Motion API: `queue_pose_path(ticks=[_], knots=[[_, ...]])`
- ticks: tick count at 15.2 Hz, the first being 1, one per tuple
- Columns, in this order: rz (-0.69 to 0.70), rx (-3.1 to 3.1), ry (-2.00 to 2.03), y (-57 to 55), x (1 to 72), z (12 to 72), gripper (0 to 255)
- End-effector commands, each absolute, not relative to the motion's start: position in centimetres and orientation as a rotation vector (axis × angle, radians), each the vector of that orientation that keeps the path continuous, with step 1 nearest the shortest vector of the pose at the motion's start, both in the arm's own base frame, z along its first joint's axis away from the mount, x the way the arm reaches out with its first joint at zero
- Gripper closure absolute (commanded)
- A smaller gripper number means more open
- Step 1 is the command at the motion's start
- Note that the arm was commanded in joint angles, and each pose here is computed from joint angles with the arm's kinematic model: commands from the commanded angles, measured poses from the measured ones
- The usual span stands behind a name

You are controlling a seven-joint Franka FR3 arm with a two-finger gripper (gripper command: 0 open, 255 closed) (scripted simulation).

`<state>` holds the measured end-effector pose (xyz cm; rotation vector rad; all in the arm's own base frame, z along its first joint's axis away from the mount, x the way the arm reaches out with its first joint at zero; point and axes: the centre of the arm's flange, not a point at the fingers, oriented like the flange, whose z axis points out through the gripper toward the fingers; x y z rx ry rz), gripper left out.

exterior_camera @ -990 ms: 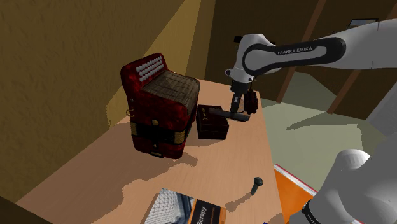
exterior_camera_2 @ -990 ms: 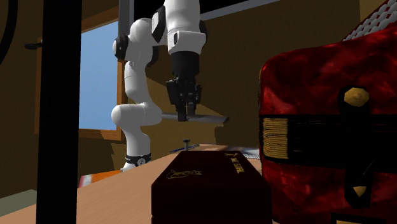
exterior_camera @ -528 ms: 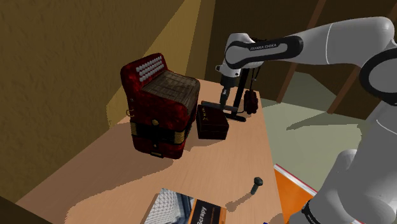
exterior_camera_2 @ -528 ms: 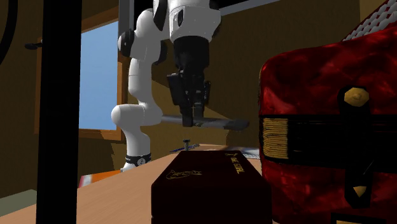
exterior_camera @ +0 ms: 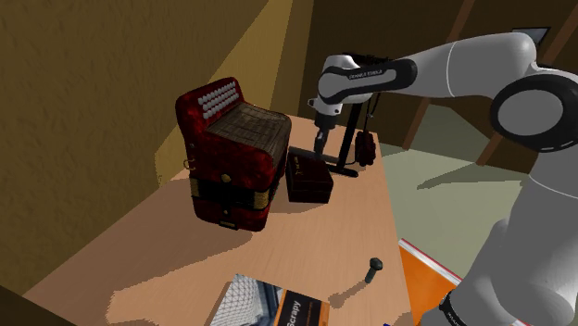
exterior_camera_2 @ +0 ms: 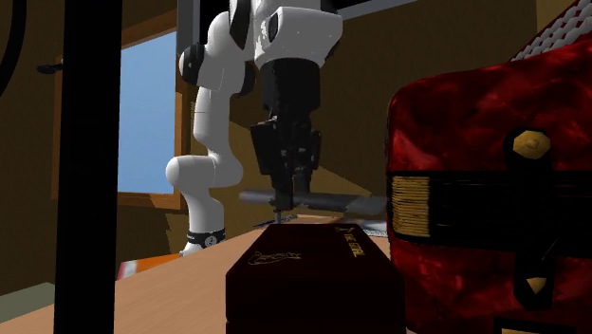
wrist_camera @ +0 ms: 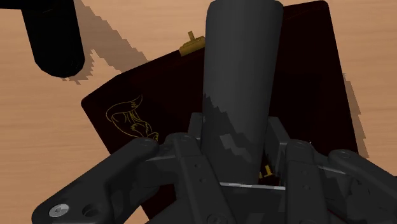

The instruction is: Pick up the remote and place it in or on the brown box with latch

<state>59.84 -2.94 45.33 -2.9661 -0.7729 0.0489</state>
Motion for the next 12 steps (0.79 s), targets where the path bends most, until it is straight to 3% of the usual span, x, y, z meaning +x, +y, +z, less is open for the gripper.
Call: queue_pose_path(ticks=[1, 12], knots=[[0.047, -2.966, -0.773, -2.9, 59.9, 44.1, 255], [0.047, -2.966, -0.773, -2.9, 59.9, 41.8, 255]])
